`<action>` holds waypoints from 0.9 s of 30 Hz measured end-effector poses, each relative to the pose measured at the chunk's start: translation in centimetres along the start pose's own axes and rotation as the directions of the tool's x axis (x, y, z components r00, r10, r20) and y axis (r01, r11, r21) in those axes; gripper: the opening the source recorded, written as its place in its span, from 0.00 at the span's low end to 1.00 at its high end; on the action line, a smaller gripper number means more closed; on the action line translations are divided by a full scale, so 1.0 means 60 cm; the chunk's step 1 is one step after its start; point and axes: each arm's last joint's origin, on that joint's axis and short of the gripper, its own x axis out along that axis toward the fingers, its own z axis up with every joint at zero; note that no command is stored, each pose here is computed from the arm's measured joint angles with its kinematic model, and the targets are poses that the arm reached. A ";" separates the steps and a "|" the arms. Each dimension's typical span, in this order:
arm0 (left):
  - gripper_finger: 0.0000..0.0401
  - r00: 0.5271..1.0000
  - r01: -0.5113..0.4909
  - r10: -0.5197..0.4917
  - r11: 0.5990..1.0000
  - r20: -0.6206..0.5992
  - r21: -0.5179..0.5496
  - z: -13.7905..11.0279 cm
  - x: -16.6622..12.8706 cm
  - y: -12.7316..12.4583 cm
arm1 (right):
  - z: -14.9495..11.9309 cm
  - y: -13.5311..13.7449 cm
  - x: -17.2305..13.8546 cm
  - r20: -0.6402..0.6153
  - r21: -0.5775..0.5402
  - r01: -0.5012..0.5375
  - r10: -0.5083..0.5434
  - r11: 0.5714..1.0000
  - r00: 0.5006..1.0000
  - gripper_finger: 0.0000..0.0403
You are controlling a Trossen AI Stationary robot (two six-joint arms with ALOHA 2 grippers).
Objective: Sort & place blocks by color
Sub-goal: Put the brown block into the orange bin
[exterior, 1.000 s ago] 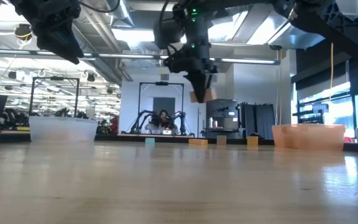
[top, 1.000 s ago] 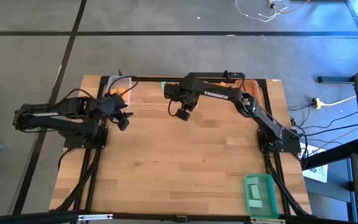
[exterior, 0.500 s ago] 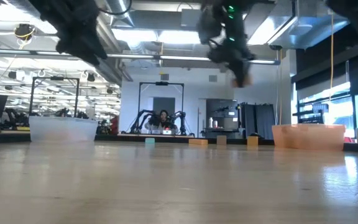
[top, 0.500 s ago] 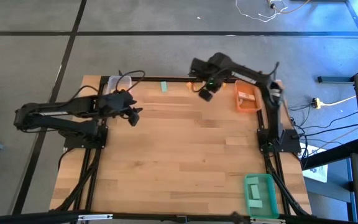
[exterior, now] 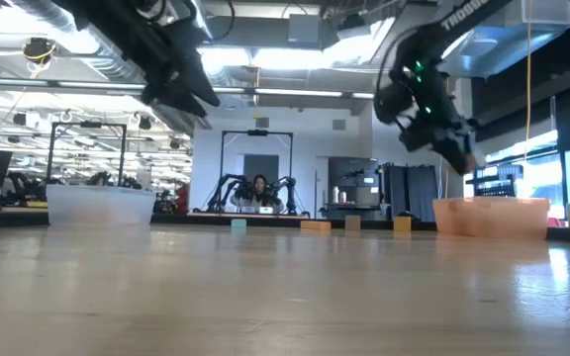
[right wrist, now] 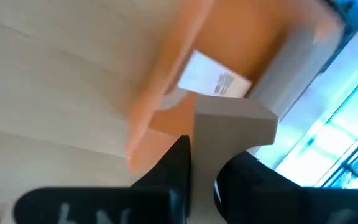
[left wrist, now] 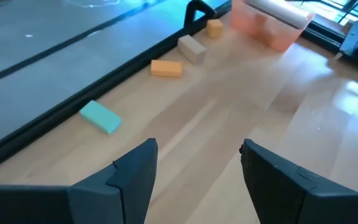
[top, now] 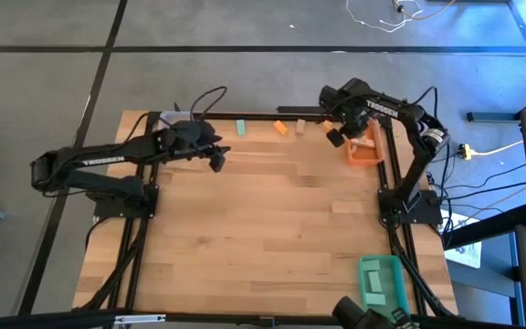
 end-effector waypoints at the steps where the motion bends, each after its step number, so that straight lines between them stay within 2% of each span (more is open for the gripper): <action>1: 0.55 1.000 0.005 -0.006 1.000 -0.006 -0.004 0.000 0.006 0.002 | -0.002 -0.004 0.013 -0.030 0.001 -0.010 0.010 1.000 1.000 0.13; 8: 0.55 0.998 0.034 -0.035 0.999 -0.047 -0.027 -0.002 0.032 0.015 | -0.023 -0.013 0.080 -0.203 -0.048 -0.066 0.055 0.997 0.978 0.13; 14: 0.55 0.998 0.018 -0.020 0.999 -0.058 -0.036 -0.003 0.039 0.022 | -0.024 -0.013 0.109 -0.195 -0.042 -0.095 0.085 0.995 0.977 0.13; 21: 0.55 0.998 0.004 -0.006 0.999 -0.056 -0.043 -0.001 0.040 0.028 | -0.025 -0.012 0.113 -0.201 -0.048 -0.093 0.081 0.995 0.976 0.29; 27: 0.55 0.998 0.002 -0.005 0.999 -0.056 -0.043 -0.001 0.040 0.029 | -0.026 -0.013 0.113 -0.202 -0.047 -0.092 0.081 0.995 0.976 0.31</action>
